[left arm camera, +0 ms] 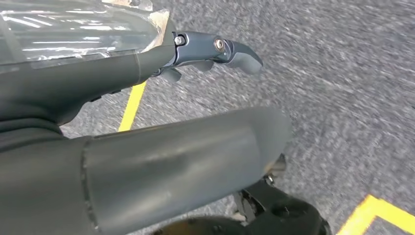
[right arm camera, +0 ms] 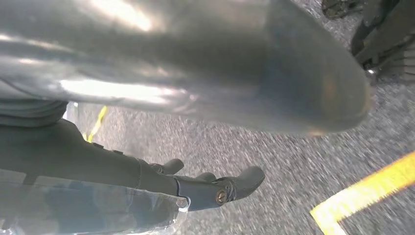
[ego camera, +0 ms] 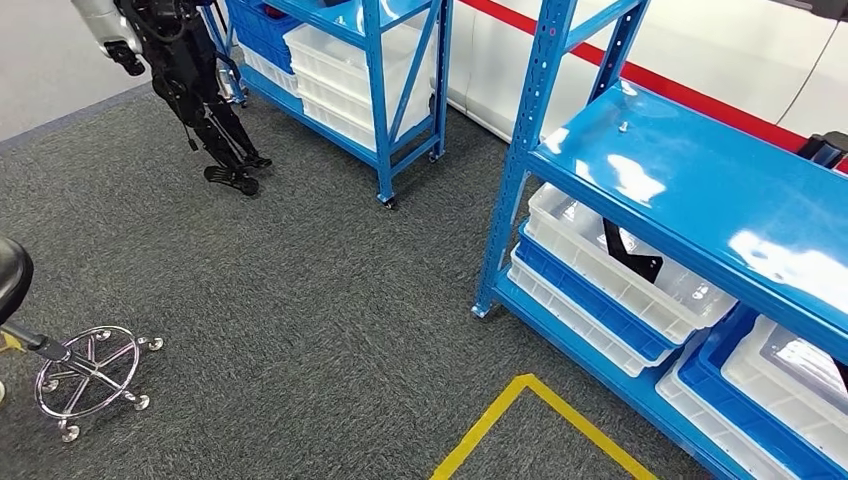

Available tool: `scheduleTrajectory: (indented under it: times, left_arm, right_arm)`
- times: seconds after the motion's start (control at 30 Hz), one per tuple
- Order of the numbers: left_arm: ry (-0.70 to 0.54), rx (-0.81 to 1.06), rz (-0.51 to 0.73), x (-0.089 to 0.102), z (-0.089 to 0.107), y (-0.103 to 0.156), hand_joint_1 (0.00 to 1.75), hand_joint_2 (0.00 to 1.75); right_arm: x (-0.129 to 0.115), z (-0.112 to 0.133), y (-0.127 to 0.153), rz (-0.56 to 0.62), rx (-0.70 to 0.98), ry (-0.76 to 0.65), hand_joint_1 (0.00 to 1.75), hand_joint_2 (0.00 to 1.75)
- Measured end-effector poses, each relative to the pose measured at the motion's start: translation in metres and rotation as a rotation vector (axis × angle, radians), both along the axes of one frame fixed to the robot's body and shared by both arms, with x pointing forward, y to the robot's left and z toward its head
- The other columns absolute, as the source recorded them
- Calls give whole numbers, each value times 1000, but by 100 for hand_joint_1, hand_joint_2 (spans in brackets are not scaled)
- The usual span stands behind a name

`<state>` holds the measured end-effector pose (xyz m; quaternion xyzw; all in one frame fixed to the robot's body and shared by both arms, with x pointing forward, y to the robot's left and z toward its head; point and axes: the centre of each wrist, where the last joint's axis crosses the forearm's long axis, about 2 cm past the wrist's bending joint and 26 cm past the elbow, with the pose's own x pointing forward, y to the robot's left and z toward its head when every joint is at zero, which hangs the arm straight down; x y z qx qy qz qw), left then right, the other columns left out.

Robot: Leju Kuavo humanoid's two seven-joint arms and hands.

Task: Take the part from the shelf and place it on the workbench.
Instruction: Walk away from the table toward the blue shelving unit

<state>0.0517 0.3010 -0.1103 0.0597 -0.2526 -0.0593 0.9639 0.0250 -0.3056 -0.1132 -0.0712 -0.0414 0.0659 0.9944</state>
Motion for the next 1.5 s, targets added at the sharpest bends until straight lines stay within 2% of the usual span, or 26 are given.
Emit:
scheduleTrajectory:
  times: [1.5]
  left_arm:
    - [11,-6,24,-11,-1,-2,0,0]
  right_arm:
    - [5,0,-1,44,-5,1,0,0]
